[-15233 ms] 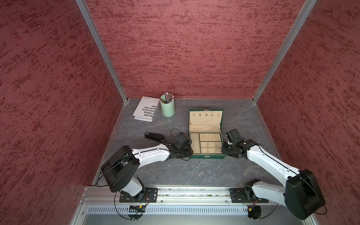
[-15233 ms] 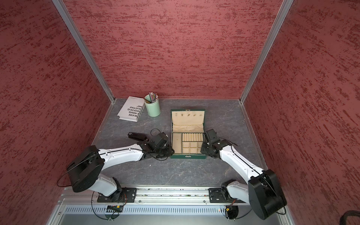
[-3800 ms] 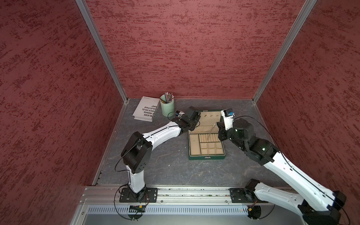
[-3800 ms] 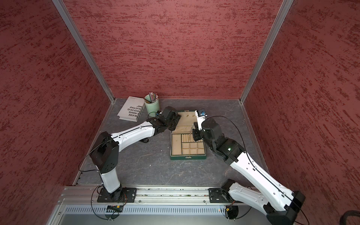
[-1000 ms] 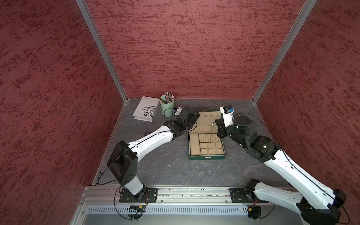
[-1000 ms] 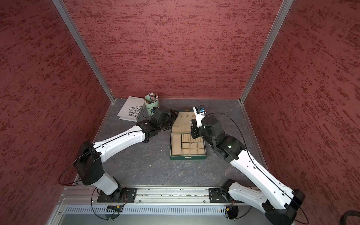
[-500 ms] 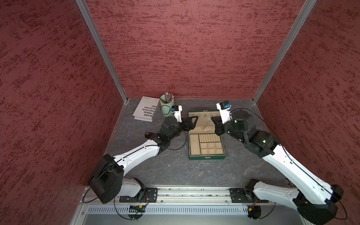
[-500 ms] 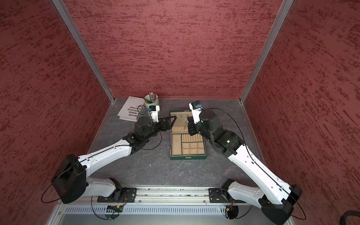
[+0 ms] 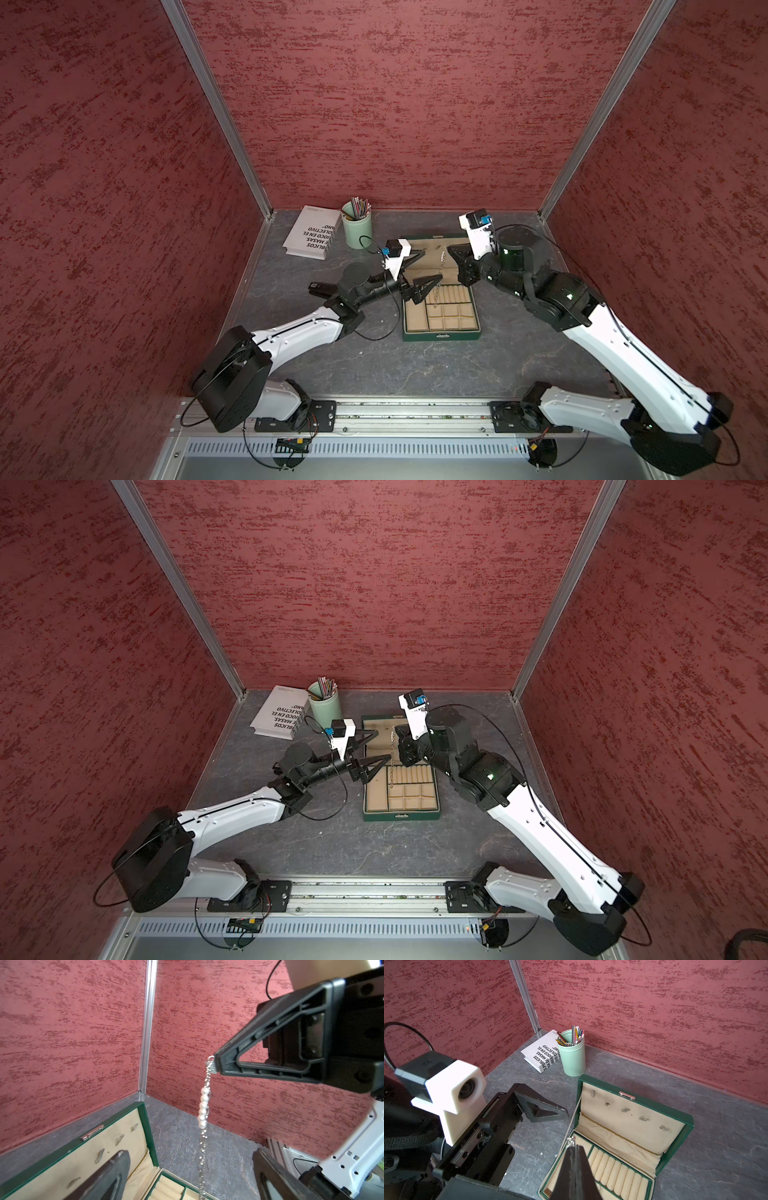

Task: Put jewelry chain into jewelry box
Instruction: Hang the necklace on the jewelry box clasp.

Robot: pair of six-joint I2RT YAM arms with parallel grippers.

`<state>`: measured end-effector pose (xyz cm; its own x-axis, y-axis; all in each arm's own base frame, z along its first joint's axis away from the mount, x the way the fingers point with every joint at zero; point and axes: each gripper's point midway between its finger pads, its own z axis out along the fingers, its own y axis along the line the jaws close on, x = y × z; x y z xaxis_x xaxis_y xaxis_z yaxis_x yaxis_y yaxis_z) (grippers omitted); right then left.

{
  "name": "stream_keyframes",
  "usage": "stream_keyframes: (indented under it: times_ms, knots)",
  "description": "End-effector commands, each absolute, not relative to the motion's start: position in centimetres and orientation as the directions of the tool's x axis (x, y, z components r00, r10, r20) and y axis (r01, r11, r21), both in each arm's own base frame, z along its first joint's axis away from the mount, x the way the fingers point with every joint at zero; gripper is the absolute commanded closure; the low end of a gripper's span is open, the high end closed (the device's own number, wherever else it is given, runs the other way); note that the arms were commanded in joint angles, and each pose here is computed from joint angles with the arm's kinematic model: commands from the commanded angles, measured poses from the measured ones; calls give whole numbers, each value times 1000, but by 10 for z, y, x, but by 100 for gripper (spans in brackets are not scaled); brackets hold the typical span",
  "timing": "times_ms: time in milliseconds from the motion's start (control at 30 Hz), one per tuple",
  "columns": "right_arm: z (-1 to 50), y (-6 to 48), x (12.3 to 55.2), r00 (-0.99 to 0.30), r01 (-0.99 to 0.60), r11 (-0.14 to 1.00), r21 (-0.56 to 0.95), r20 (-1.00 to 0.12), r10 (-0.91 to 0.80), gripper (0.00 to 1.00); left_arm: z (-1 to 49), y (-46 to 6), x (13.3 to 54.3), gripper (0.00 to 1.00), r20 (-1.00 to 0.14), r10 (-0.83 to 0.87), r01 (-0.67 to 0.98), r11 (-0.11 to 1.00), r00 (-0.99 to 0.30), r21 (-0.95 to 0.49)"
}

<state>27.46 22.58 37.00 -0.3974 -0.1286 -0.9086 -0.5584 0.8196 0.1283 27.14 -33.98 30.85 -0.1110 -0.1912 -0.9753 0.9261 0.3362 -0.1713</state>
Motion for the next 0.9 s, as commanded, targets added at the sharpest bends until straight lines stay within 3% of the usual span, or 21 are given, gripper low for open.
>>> stream_keyframes:
  times_ms: [0,500,867]
  knots:
    - [384,225,267,-382,-584,799,144,-917,-115,100,314,-353,258,8,-985,-169,967,244,-32,-73]
    - [390,223,262,-367,-597,789,145,-924,-108,100,297,-363,274,29,-983,-171,968,231,-60,-99]
    - [393,222,261,-357,-597,789,144,-929,-100,100,291,-367,274,60,-982,-172,973,201,-83,-118]
